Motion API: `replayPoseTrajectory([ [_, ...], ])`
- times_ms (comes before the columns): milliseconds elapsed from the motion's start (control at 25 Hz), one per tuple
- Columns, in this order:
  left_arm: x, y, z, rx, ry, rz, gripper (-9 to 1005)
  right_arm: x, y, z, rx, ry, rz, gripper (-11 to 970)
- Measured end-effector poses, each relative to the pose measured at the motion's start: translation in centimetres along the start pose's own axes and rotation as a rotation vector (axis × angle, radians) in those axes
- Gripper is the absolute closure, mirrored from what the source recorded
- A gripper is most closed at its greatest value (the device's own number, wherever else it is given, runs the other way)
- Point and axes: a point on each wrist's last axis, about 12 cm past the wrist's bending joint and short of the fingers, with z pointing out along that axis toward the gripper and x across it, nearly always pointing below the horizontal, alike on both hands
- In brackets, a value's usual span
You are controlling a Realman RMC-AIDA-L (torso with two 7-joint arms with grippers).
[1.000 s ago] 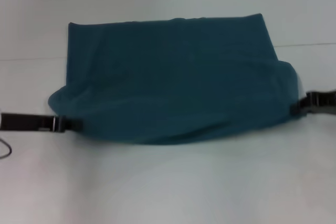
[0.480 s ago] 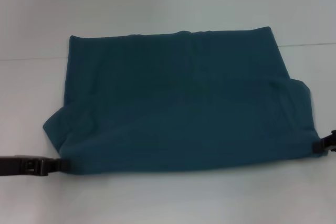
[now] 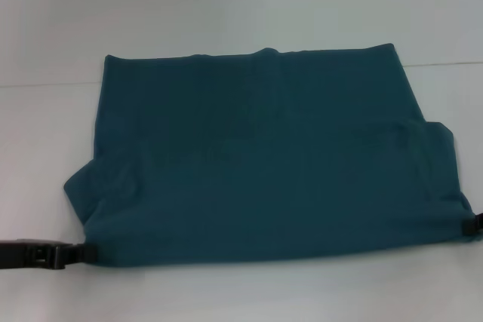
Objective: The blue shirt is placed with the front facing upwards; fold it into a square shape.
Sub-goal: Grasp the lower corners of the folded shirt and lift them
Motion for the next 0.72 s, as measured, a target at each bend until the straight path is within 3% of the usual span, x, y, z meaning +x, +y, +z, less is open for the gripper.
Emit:
replayPoseTrajectory([
  [720,3.7,-0.4,-1.2,0.073,0.018,-0.061,993,3.1,-0.7,-0.2,-0.045,0.069,0.022,904],
])
